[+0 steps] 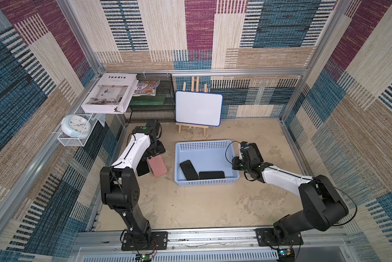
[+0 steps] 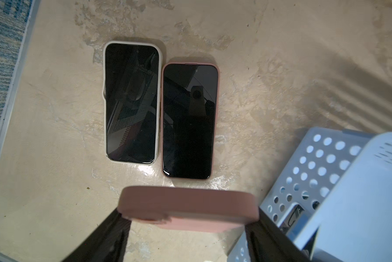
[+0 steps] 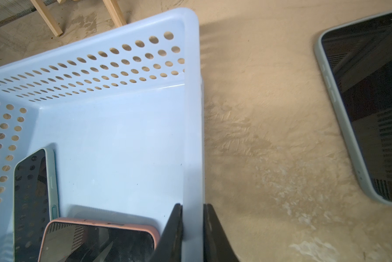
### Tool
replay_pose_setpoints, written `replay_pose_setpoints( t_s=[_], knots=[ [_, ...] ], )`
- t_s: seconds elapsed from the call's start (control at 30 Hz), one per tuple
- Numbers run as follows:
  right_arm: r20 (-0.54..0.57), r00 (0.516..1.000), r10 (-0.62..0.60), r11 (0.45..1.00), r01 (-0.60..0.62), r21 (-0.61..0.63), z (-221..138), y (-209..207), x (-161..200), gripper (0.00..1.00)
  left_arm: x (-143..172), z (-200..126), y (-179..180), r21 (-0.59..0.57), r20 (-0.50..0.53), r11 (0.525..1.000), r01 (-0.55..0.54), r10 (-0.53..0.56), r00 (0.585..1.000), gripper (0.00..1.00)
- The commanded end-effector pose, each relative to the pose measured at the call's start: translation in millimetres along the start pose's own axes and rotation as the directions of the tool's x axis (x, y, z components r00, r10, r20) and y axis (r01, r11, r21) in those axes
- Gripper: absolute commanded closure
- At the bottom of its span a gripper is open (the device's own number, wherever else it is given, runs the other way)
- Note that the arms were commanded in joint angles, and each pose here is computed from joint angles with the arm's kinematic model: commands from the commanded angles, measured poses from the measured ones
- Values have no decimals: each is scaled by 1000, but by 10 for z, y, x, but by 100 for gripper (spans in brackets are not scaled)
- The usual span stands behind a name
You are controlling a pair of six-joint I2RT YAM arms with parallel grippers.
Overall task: Take the phone out of the storage box
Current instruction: Pick up the phone from the storage box, then place the phone at the center of the board.
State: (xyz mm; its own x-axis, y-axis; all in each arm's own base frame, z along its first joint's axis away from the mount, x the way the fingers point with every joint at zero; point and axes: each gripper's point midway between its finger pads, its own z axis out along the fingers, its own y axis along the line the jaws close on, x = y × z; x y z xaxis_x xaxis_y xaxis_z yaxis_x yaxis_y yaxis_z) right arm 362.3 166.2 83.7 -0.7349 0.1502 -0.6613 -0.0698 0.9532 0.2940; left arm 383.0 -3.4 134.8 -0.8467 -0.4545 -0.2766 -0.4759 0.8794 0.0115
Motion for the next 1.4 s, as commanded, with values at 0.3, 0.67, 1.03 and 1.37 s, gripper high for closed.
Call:
replay_pose_setpoints(
  t_s=[0.3, 0.67, 1.03, 1.37],
  knots=[
    [-25, 1000, 5, 1000, -4, 11, 42, -74, 37, 82, -42, 548, 3, -90, -70, 990, -107, 101, 992, 38],
    [-37, 999, -11, 1000, 11, 17, 67, -81, 33, 81, -137, 1090, -123, -47, -176, 996, -76, 67, 982, 18],
    [-71, 997, -31, 999, 32, 14, 180, -93, 63, 76, -371, -76, -479, 156, 90, 980, -126, 113, 990, 0],
    [38, 994, -104, 991, 100, 89, -163, -72, -437, 1, 201, -1206, -1302, 295, 290, 860, -416, 334, 897, 0]
  ],
)
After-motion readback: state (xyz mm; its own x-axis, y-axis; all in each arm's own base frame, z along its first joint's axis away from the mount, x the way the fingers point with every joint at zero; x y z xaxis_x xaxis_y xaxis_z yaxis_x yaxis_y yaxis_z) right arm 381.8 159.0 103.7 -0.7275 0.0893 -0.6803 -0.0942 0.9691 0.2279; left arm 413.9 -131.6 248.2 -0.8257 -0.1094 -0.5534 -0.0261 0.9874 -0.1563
